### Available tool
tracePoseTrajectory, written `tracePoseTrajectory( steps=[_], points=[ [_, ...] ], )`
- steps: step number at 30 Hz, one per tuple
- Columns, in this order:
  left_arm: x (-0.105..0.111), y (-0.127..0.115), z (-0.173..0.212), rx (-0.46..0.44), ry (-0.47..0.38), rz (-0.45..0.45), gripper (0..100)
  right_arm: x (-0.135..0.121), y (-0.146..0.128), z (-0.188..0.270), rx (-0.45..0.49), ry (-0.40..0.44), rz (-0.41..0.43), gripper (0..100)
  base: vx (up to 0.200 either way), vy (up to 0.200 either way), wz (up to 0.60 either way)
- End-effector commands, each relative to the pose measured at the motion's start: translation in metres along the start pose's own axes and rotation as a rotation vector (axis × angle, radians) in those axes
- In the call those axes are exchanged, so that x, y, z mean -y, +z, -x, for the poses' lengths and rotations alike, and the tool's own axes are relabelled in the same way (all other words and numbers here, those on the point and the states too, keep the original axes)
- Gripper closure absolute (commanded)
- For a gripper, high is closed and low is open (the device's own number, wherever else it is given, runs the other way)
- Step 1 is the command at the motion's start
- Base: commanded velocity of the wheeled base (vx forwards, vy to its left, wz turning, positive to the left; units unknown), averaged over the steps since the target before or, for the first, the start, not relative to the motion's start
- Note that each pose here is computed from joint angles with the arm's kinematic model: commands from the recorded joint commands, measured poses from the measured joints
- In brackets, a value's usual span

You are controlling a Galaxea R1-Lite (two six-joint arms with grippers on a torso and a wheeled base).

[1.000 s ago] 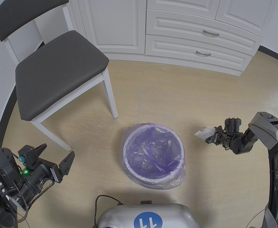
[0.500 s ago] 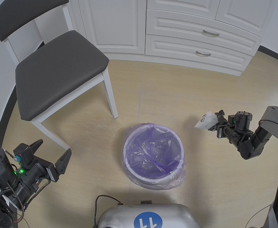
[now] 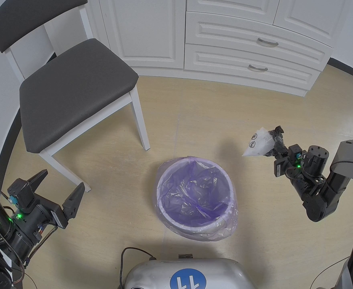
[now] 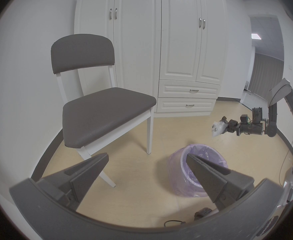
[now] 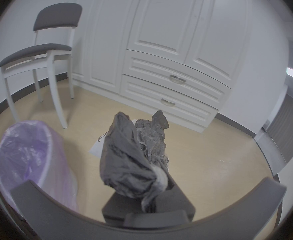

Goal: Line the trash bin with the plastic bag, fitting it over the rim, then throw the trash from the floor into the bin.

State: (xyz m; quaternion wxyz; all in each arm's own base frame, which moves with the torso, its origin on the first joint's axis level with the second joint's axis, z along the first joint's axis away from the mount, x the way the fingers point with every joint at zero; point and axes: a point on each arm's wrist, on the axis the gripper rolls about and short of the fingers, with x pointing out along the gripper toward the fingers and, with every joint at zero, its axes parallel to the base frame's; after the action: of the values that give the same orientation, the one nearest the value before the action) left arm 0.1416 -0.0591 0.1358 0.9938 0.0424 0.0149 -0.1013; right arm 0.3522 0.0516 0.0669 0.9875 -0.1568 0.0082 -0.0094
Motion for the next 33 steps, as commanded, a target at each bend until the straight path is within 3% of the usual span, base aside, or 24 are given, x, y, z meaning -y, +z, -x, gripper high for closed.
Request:
tracePoseTrajectory(
  steps=[1,3,5,6,11,14,17,21,24,28,33],
  points=[
    [-0.003,0.003,0.007,0.026,0.006,0.000,0,-0.019,0.006,0.016,0.007,0.060,0.024,100,0.000,0.000,0.00],
    [-0.004,0.003,0.007,0.030,0.014,-0.001,0,-0.021,0.007,0.015,0.015,0.067,0.044,100,0.000,0.000,0.00],
    [-0.006,0.006,0.007,0.047,0.031,-0.020,0,-0.016,0.018,0.009,0.072,0.057,0.182,100,0.000,0.000,0.00],
    [-0.006,0.006,0.007,0.047,0.031,-0.020,0,-0.016,0.018,0.009,0.072,0.057,0.182,100,0.000,0.000,0.00],
    [-0.012,0.010,0.012,0.072,0.064,-0.054,0,-0.003,0.047,-0.002,0.278,0.099,0.532,100,0.000,0.000,0.00],
    [-0.013,0.012,0.012,0.085,0.069,-0.053,0,0.006,0.072,-0.002,0.413,0.083,0.694,100,0.000,0.000,0.00],
    [-0.016,0.013,0.012,0.087,0.091,-0.060,0,0.008,0.098,-0.001,0.488,0.097,0.840,100,0.000,0.000,0.00],
    [-0.031,0.010,0.009,0.065,0.180,-0.077,0,-0.006,0.127,-0.003,0.648,0.128,1.040,100,0.000,0.000,0.00],
    [-0.038,0.012,0.009,0.078,0.179,-0.074,0,-0.028,0.139,0.001,0.728,0.199,1.135,100,0.000,0.000,0.00],
    [-0.043,0.012,0.012,0.092,0.151,-0.080,0,-0.055,0.153,0.020,0.771,0.305,1.216,100,0.000,0.000,0.00],
    [-0.049,0.015,0.012,0.105,0.188,-0.082,0,-0.080,0.169,0.049,0.801,0.454,1.315,100,0.000,0.000,0.00]
  ],
)
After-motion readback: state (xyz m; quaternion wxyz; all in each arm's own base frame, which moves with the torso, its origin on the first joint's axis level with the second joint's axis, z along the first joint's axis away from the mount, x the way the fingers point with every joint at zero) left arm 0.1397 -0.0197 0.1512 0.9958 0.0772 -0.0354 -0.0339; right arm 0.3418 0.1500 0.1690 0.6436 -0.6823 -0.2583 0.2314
